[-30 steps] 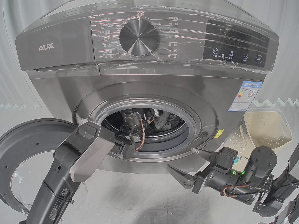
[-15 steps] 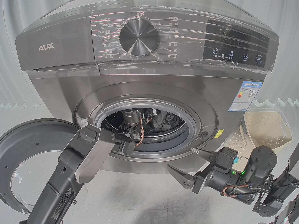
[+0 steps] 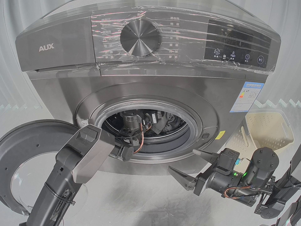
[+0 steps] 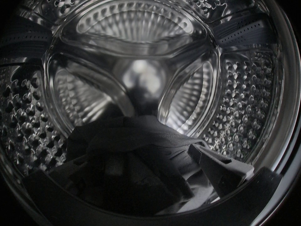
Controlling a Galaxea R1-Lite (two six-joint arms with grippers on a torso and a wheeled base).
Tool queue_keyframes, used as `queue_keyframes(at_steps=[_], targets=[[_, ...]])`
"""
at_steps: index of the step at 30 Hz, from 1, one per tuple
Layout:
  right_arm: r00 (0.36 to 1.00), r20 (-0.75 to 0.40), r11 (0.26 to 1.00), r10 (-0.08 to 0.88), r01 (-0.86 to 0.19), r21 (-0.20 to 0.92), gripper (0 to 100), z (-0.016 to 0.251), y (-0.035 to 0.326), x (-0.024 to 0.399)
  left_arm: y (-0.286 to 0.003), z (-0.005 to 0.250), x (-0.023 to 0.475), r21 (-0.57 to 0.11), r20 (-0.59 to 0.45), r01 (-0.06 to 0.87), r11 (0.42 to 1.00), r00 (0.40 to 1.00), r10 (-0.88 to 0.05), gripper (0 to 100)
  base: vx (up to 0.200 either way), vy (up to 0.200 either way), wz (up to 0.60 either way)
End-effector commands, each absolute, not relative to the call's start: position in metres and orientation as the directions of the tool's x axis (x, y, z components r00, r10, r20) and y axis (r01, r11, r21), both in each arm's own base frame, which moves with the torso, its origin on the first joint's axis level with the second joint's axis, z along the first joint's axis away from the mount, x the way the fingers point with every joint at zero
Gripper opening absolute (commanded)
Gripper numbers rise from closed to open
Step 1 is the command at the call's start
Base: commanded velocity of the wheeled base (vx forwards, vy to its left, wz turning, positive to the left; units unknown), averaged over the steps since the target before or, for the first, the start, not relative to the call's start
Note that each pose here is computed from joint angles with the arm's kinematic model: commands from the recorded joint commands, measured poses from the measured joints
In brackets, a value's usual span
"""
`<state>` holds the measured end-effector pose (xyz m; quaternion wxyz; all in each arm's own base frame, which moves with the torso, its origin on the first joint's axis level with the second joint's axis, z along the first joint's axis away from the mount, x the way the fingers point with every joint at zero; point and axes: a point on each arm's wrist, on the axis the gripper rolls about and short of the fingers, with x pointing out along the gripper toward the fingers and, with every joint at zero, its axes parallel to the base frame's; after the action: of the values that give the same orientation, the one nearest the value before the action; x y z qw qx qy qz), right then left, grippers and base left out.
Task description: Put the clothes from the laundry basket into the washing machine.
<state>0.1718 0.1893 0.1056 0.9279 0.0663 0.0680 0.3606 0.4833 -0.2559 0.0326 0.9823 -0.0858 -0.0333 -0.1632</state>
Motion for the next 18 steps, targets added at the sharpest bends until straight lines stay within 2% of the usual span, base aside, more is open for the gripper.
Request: queue_keyframes(at_steps=[1,7,18], targets=[[0.731,-0.078,0.731,0.678,-0.660,0.172,100,0.106,0.189,0.172,-0.251,0.053,0.453,-0.152,0.021,0.335,0.930,0.942,-0.335,100,0.000,0.000,0.00],[0.731,-0.076,0.731,0.678,-0.660,0.172,100,0.106,0.189,0.172,-0.242,0.059,0.435,-0.142,-0.011,0.338,0.930,0.939,-0.343,100,0.000,0.000,0.00],[0.731,-0.079,0.731,0.678,-0.660,0.172,100,0.106,0.188,0.170,-0.254,0.072,0.387,-0.135,-0.054,0.403,0.905,0.909,-0.413,100,0.000,0.000,0.00]])
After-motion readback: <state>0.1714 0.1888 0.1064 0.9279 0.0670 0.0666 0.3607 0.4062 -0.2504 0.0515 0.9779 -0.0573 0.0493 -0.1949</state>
